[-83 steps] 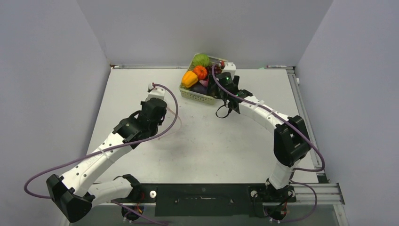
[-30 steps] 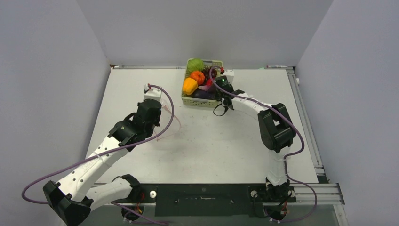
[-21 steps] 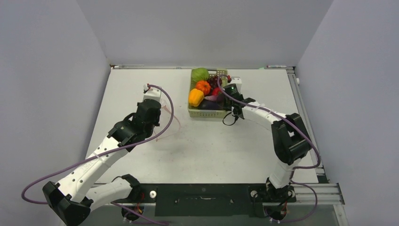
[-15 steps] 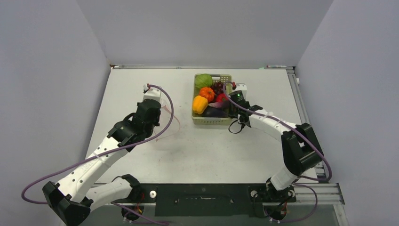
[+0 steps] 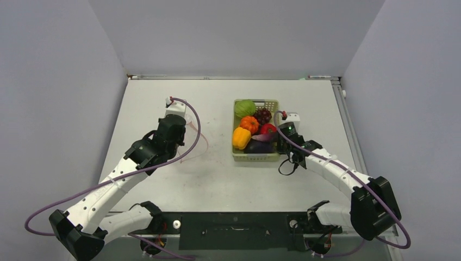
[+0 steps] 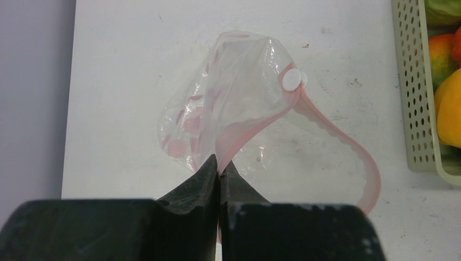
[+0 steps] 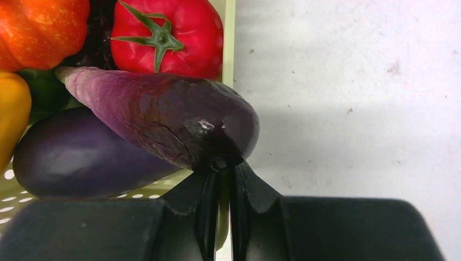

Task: Place the food in the zip-top bag and seal the zipper
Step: Move the bin to the center of the board.

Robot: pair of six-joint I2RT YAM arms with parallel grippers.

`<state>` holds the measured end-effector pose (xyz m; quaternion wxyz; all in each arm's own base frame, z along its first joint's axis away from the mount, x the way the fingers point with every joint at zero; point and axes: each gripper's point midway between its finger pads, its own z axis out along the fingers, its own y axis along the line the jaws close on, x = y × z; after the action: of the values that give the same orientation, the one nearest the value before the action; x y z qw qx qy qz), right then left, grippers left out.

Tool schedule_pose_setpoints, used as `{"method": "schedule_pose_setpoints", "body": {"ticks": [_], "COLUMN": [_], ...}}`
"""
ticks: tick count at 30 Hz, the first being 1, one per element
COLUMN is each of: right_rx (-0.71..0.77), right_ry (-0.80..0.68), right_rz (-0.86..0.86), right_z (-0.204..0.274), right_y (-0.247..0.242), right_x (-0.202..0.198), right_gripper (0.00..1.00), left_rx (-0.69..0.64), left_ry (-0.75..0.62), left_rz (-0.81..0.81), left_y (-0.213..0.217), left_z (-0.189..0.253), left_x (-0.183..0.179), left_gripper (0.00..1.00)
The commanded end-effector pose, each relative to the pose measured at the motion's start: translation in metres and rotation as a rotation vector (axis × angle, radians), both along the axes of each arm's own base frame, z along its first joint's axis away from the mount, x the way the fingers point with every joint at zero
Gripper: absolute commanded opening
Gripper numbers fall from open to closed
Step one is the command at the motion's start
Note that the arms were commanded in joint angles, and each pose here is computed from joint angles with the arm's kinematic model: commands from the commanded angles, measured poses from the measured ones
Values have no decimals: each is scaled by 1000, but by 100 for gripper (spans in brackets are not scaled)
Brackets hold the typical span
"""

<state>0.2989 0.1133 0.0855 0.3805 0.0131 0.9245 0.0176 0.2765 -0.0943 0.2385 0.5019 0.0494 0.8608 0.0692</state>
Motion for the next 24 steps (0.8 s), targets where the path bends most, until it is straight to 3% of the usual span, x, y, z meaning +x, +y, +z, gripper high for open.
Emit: {"method": "schedule_pose_setpoints", "body": {"ticks": [1, 10, 17, 24], "right_rx": [-39, -101, -116, -63], "right_ry": [-17, -14, -53, -98], "right_rz": [-55, -106, -107, -51], "right_z": [2, -6, 12, 50], "right_y": [-19, -39, -39, -22], "right_x": [-10, -15, -4, 7], "right_gripper": [9, 15, 42, 48], "left_rx": [-43, -43, -43, -46], "left_ry": [-51, -52, -54, -57], "left_rz": [1, -2, -7, -8], "left_y": [-4, -5, -5, -6], "left_z": [12, 13, 14, 15], "left_x": [6, 5, 4, 4], "left_gripper": [0, 0, 0, 0]}}
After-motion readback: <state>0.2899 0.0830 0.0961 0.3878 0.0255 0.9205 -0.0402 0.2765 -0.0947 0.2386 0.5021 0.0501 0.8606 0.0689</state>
